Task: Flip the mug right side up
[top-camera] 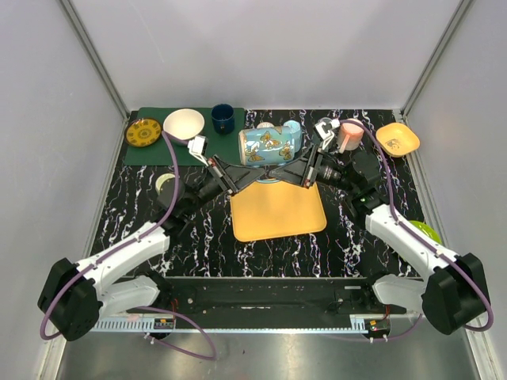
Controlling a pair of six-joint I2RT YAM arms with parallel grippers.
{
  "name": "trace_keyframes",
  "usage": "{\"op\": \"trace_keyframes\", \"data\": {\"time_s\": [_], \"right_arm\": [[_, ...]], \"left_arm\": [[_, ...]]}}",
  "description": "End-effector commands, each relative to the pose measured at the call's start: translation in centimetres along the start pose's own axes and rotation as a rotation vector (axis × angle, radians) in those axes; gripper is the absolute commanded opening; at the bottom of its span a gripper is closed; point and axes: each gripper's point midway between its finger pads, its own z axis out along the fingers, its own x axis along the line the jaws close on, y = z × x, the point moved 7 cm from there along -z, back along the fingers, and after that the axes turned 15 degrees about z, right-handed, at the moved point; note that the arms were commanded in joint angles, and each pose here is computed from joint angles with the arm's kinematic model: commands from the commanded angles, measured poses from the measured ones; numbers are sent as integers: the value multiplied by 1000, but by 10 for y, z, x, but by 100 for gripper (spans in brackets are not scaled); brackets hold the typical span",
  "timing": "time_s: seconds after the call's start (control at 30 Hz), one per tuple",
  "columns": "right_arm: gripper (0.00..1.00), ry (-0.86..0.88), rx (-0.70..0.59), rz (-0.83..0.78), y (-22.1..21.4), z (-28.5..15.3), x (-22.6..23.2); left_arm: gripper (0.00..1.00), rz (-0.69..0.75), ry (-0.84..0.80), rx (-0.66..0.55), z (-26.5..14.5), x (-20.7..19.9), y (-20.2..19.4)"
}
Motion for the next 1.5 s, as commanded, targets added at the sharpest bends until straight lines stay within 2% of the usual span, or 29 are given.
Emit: {"op": "trace_keyframes", "data": {"time_s": [0.0, 0.07, 0.1, 0.2, 0.33, 0.77, 1.07, 1.17, 1.2, 1.27, 1.3, 1.4, 1.47], "right_arm": [[0, 83, -3, -132, 5, 0, 24], [0, 75, -24, -164, 5, -2, 25], [0, 58, -44, -163, 5, -4, 26], [0, 38, -57, -201, 4, -8, 33], [0, 6, -80, -224, 4, -12, 37], [0, -100, -123, -274, 5, -23, 44], [0, -254, -210, -271, 14, -33, 33], [0, -393, -303, -299, 24, -42, 22], [0, -519, -389, -283, 30, -52, 8], [0, -652, -460, -336, 38, -65, -5], [0, -754, -545, -337, 44, -76, -16], [0, -945, -640, -367, 52, -95, -35], [0, -1037, -644, -384, 55, -101, -48]], "left_arm": [[0, 10, -212, 48, -8, -38, -5], [2, 8, -191, 55, -9, -33, -7], [17, 15, -181, 52, -11, -31, -8], [41, 15, -143, 50, -14, -22, -10], [52, 8, -112, 38, -19, -14, -10], [56, -1, 44, 39, -47, 27, -18], [56, 4, 178, 80, -66, 54, -30], [56, 13, 223, 98, -72, 60, -32], [56, 19, 258, 110, -76, 63, -34], [56, 40, 303, 107, -81, 67, -34], [56, 56, 338, 127, -87, 69, -37], [56, 104, 429, 128, -97, 74, -37], [56, 132, 479, 112, -101, 75, -33]]}}
